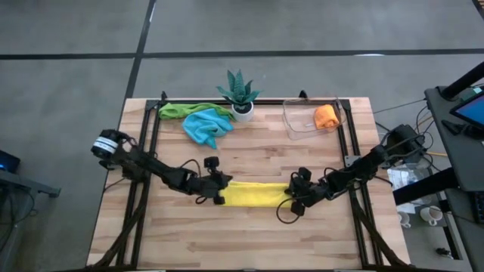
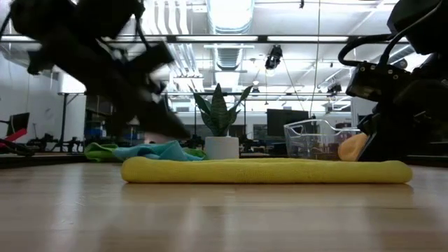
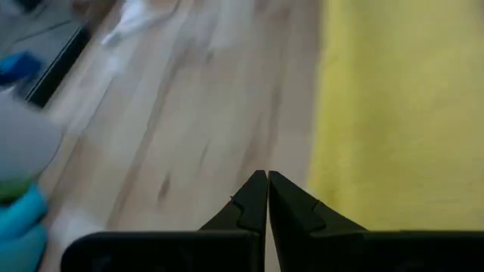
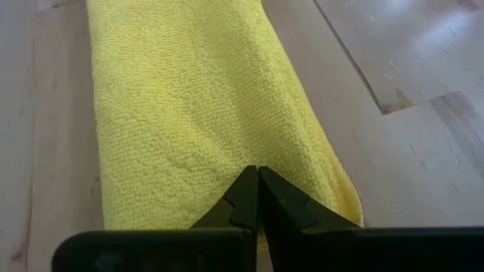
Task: Roll microfiber towels into tight, uniform cylinder then place into a basket
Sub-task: Roll the yellow microfiber cloth
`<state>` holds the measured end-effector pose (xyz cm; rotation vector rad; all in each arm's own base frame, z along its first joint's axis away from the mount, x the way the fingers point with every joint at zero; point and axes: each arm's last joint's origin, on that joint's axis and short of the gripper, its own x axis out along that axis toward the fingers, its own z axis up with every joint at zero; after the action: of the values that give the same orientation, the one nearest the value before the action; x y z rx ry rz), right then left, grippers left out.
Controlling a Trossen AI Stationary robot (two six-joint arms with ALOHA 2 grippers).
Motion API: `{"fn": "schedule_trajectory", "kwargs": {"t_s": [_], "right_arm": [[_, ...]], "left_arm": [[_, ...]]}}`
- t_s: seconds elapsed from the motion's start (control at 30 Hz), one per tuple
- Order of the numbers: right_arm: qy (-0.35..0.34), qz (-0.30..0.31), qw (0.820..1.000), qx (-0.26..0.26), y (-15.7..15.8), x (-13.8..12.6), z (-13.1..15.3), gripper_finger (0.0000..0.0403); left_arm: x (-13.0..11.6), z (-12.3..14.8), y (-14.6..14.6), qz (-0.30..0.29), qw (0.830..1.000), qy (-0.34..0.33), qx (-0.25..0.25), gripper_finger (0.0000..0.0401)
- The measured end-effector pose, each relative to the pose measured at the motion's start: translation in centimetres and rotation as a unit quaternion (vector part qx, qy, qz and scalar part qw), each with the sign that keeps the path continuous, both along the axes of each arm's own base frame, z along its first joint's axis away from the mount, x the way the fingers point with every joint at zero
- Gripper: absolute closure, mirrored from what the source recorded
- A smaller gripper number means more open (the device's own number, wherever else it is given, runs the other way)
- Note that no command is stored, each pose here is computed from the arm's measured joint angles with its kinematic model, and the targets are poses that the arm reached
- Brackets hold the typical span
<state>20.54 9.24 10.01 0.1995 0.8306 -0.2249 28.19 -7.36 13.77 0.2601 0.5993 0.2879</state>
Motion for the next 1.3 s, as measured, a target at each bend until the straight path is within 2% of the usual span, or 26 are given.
{"fn": "schedule_trajectory", "kwargs": {"t_s": [0.13,0.23,0.37,0.5,0.67,0.83,0.93,1.13,1.3], "right_arm": [[0.000,0.001,1.000,-0.002,0.0,0.0,0.0,0.0395],[0.000,0.002,1.000,-0.003,0.0,0.0,0.0,0.0394],[0.000,0.002,1.000,-0.003,0.0,0.0,0.0,0.0394],[0.000,0.002,1.000,-0.003,0.0,0.0,0.0,0.0394],[0.000,0.000,1.000,-0.002,0.0,0.0,0.0,0.0394],[0.003,-0.020,1.000,0.010,-0.1,-0.1,-0.1,0.0394],[0.007,-0.028,1.000,0.010,-0.2,-0.2,-0.1,0.0394],[0.008,-0.039,0.999,-0.007,-0.4,-0.3,-0.2,0.0394],[0.008,-0.032,0.999,-0.035,-0.4,-0.2,-0.1,0.0394]], "left_arm": [[-1.1,1.6,-0.9,-0.076,0.994,0.014,-0.072,0.0401],[-1.7,1.8,-0.9,-0.079,0.988,0.035,-0.129,0.0401],[-1.8,0.4,-0.8,-0.066,0.987,0.061,-0.132,0.0401],[-1.7,-1.1,-0.9,-0.078,0.982,0.093,-0.147,0.0401],[-1.3,-2.0,-0.9,-0.076,0.982,0.098,-0.146,0.0401],[-1.4,-2.5,0.3,-0.006,0.992,0.086,-0.090,0.0401],[-1.5,-2.7,0.9,0.011,0.993,0.086,-0.080,0.0401],[-1.7,-2.9,1.0,0.009,0.989,0.089,-0.117,0.0401],[-1.3,-2.6,0.5,-0.029,0.983,0.083,-0.160,0.0401]]}}
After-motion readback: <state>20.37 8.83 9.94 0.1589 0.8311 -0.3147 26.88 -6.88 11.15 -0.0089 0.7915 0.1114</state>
